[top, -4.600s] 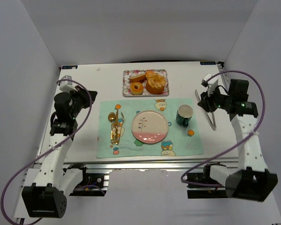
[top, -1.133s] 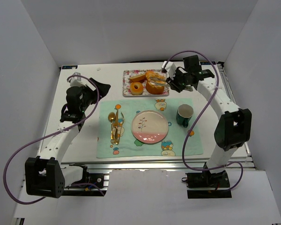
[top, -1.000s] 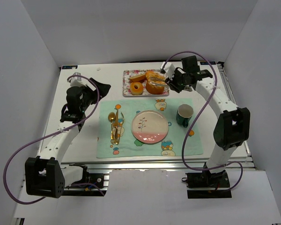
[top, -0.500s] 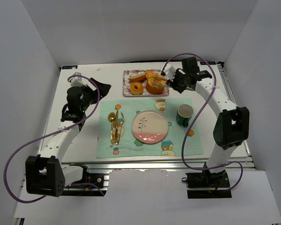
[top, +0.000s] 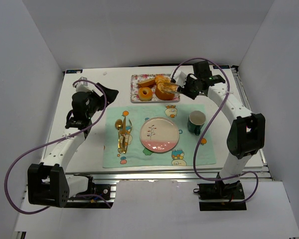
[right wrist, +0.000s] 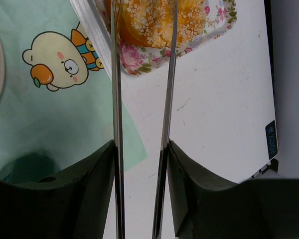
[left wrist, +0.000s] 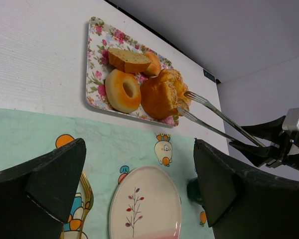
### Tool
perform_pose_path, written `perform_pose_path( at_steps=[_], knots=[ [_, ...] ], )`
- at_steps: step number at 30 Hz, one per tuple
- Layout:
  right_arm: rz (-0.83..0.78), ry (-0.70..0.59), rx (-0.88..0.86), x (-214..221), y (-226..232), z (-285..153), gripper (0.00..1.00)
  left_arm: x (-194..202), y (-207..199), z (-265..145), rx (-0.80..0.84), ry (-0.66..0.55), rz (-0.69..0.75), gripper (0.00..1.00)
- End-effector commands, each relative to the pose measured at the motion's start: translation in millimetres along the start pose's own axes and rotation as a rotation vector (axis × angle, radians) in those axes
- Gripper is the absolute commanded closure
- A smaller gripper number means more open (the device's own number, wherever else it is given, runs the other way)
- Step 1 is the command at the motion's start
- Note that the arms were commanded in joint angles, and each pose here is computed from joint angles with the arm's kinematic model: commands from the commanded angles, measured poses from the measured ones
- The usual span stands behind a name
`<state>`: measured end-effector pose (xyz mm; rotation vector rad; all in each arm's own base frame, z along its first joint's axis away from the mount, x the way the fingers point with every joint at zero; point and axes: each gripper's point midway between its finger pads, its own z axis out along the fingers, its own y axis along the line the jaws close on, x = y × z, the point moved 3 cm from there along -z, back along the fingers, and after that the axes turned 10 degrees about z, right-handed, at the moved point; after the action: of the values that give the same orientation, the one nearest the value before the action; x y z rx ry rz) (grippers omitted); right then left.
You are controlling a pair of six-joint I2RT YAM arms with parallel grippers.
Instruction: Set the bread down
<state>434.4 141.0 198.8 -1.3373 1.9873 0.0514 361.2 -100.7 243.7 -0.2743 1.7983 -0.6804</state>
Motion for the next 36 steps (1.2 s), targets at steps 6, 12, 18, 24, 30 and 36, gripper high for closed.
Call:
perform_pose_path(
  at_steps=[6,12,18,24,30,36],
  knots=[
    [-0.062,0.040,-0.003,7,-3,6,0.51,-5,-6,-1,0.024,-0.015,0.021,0.02],
    [-0.064,0.031,-0.031,5,1,0,0.50,-5,-5,-4,0.018,-0.021,0.017,0.02],
    [-0.058,0.043,0.003,9,-4,3,0.50,-4,-4,-4,0.019,-0.022,0.008,0.02],
    [-0.063,0.083,0.023,11,-14,12,0.50,-7,-7,-3,0.020,-0.018,0.021,0.02],
    [-0.077,0.122,0.008,16,-14,15,0.67,-8,-7,-6,0.019,-0.031,0.017,0.02],
    [-0.068,0.076,0.011,6,-15,3,0.94,-7,-7,-11,0.016,-0.037,0.014,0.02]
  ],
)
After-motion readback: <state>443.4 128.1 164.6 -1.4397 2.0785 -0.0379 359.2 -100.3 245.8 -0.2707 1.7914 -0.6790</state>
